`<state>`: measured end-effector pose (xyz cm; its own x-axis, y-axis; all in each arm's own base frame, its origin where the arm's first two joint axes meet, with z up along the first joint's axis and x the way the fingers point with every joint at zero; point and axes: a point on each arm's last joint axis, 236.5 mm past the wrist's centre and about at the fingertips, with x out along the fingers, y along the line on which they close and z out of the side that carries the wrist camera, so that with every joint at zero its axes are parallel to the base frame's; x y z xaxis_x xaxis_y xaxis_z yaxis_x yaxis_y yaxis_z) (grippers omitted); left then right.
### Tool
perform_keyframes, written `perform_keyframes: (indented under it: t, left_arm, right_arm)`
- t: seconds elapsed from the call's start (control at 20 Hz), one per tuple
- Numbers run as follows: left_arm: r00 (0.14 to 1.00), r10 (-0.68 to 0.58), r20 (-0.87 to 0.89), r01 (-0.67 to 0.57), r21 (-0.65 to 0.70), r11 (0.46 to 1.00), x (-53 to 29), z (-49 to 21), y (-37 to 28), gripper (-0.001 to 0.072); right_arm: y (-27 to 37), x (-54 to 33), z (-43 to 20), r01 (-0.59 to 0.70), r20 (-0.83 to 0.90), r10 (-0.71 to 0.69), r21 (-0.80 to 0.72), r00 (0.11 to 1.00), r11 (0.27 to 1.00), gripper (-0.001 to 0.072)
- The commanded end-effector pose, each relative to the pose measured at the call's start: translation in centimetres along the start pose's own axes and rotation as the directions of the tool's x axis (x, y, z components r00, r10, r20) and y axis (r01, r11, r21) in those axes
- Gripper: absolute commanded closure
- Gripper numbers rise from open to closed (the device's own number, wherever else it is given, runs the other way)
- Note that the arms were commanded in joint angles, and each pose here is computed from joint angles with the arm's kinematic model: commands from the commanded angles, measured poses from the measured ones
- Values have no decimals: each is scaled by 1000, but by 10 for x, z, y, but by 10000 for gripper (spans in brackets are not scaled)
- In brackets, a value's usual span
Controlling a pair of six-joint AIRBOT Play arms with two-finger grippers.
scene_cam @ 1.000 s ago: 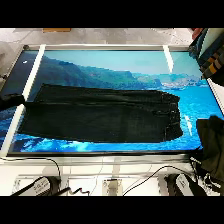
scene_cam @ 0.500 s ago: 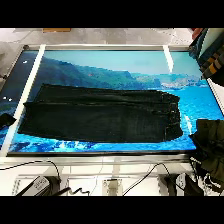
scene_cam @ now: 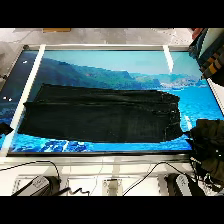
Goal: Fold the clothes and pants, and hang the long-sleeved shirts on hangers.
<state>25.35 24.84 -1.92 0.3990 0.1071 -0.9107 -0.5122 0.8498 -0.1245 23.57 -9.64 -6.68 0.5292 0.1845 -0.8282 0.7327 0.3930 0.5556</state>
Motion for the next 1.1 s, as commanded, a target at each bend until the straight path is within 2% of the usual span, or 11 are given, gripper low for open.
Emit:
perform_keyframes:
  t: [0.0, 0.2, 0.4, 0.5, 0.7, 0.75, 0.8, 0.85, 1.05]
  left_arm:
    - [996, -11, -88, 9, -30, 1000, 4, -23, 9, 34]
    - [980, -63, -186, 46, -96, 994, 6, -50, 9, 34]
    - [981, -75, -179, 49, -144, 988, 6, -51, 12, 35]
    - [978, -134, -163, 102, -189, 977, 12, -53, -2, 35]
    - [968, -213, -132, 170, -277, 946, 28, -64, -22, 35]
    - [968, -218, -126, 175, -287, 942, 30, -64, -24, 35]
    - [968, -220, -120, 177, -291, 940, 31, -63, -24, 34]
    - [968, -222, -113, 181, -295, 938, 31, -62, -25, 35]
    - [971, -220, -94, 181, -310, 933, 35, -60, -25, 34]
  right_arm:
    - [-1, 20, -3, -39, -62, 40, 18, 997, 999, 294]
    - [-16, 33, -37, -12, -243, 20, 33, 970, 999, 293]
    - [-19, 44, -32, -31, -192, 38, 38, 981, 999, 287]
    - [-14, 50, -30, -80, -155, 80, 7, 985, 997, 303]
    - [12, 50, -21, -207, -96, 204, -31, 974, 978, 398]
    - [18, 49, -17, -231, -79, 228, -33, 971, 972, 489]
    - [23, 48, -13, -249, -63, 246, -30, 967, 968, 624]
    - [26, 47, -11, -261, -54, 259, -33, 964, 965, 677]
    - [26, 47, -9, -262, -48, 260, -37, 964, 964, 678]
